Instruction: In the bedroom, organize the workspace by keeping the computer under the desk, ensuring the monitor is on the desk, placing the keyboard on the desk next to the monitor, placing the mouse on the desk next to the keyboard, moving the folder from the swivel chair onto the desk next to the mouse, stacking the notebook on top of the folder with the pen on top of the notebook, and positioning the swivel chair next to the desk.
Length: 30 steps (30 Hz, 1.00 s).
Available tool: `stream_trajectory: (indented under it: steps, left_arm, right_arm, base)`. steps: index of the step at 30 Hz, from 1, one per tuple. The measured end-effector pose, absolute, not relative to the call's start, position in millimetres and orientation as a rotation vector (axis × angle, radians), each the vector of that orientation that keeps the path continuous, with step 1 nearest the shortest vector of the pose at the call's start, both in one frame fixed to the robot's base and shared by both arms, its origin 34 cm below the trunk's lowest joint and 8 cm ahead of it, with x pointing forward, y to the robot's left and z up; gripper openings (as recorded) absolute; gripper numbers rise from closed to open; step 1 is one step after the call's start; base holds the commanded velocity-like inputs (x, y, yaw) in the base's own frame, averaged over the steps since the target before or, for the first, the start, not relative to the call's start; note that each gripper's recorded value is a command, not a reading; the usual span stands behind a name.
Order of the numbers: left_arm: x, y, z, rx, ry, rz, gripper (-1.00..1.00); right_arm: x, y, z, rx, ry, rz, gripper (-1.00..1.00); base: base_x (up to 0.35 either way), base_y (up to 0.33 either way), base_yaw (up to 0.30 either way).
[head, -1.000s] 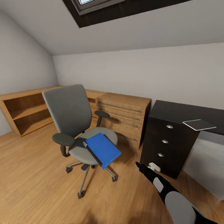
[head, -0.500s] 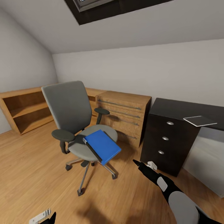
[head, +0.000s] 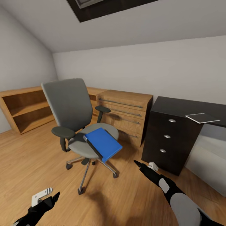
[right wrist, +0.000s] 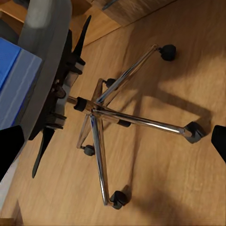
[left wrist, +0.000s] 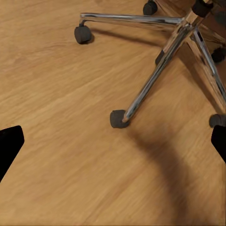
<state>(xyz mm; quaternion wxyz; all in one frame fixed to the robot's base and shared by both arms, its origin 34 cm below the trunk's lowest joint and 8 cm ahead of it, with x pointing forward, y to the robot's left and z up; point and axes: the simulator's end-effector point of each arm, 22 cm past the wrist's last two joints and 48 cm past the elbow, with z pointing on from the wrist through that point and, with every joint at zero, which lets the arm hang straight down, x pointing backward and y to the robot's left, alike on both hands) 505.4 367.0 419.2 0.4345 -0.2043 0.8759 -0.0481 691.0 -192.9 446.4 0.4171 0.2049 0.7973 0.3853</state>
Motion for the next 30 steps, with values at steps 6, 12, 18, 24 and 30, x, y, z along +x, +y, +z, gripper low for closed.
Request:
stream_trajectory:
  steps: [6,12,18,24,30]
  left_arm:
    - [502.9,369.0,412.8,-0.585,2.16,-0.187,1.0]
    - [485.2,370.2,375.3,-0.64,2.221,-0.195,1.0]
    - [471.0,370.1,348.3,-0.669,2.281,-0.186,1.0]
    - [466.7,369.4,340.5,-0.679,2.297,-0.184,1.0]
    - [466.3,368.9,339.7,-0.679,2.299,-0.184,1.0]
  right_arm:
    - [686.6,-179.4,453.2,0.441,1.937,1.066,1.0]
    - [683.0,-173.7,447.8,0.42,1.917,1.109,1.0]
    - [680.3,-170.1,438.1,0.415,1.92,1.137,1.0]
    - [678.8,-173.1,443.9,0.384,1.891,1.173,1.0]
    - [675.8,-168.2,457.3,0.342,1.844,1.232,1.0]
  base:
    - [0.0,0.0,0.0]
    - [0.0,0.0,0.0]
    - [0.0,0.0,0.0]
    - [0.0,0.0,0.0]
    - [0.0,0.0,0.0]
